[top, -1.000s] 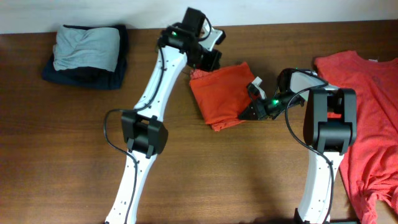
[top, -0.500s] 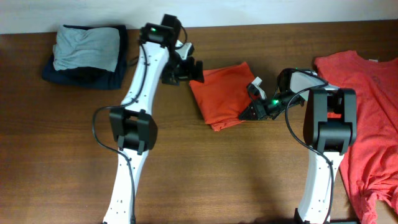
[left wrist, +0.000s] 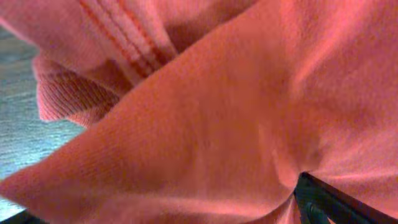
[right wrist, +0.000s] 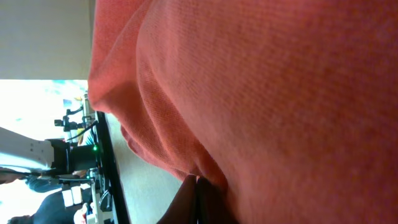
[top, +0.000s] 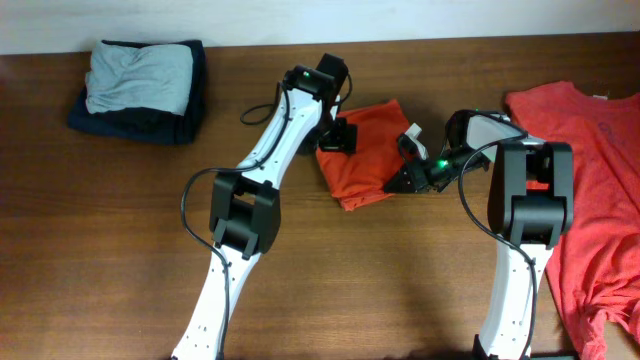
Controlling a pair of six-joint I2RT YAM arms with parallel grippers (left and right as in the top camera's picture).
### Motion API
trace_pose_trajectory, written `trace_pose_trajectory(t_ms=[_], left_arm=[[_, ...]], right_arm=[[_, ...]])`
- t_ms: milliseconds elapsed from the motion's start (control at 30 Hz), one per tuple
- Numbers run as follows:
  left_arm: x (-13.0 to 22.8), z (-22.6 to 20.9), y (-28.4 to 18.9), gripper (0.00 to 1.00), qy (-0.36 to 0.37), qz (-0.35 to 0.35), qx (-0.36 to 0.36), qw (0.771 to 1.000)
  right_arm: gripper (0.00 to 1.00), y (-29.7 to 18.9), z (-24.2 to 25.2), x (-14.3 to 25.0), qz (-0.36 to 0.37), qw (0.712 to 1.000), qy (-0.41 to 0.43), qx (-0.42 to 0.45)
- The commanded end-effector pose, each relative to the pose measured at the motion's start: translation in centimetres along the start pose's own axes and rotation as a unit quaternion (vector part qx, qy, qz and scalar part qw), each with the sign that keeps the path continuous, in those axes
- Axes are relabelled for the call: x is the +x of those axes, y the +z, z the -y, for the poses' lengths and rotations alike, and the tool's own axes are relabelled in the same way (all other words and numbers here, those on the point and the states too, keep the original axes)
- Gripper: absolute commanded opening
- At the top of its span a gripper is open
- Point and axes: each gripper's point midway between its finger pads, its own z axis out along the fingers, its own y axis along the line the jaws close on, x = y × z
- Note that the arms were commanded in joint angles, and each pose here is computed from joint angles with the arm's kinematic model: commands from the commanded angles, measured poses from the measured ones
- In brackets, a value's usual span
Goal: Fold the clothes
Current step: 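Tuck and press the bundle's top edge down with both grippers, then grasp the orange bundle with the left gripper and carry it upper left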
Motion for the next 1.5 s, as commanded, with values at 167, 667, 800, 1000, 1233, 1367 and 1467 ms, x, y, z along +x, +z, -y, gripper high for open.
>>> trace_pose_trajectory(t_ms=[167,667,800,1000,1233,1367,1467], left_arm=[[1.6,1.2,4.7,0.93,0.001,-0.012,-0.018,1.0],[1.6,2.2,4.8,0.19,0.011,-0.006,-0.016,1.0],[1.6,2.0,4.8,0.01,0.012,-0.004,-0.019,1.0],[-2.3,0.3,-0.2,0.0,0.05,0.081,-0.076,0.993],[-5.1,1.2,-6.6,0.01,0.139,0.152,-0.067,0.976],[-6.5,-0.2,-8.7,0.0,0.127,0.184,-0.088,0.971],[-7.8,-1.7,-10.5,0.0,0.111,0.21,-0.103,0.966]], right_arm=[[0.05,-0.4,-0.5,-0.2,0.003,1.0,-0.011,0.006],[0.05,-0.4,-0.5,-0.2,0.003,1.0,-0.011,0.006],[0.05,-0.4,-0.6,-0.2,0.004,1.0,-0.011,0.005],[0.04,-6.7,-5.7,-4.9,0.075,0.996,-0.049,0.008],[0.99,-17.5,-5.6,-4.7,0.163,0.982,-0.012,0.092],[0.98,-20.3,-3.0,-3.1,0.177,0.976,0.018,0.129],[0.98,-21.4,-1.0,-2.0,0.163,0.97,0.03,0.178]])
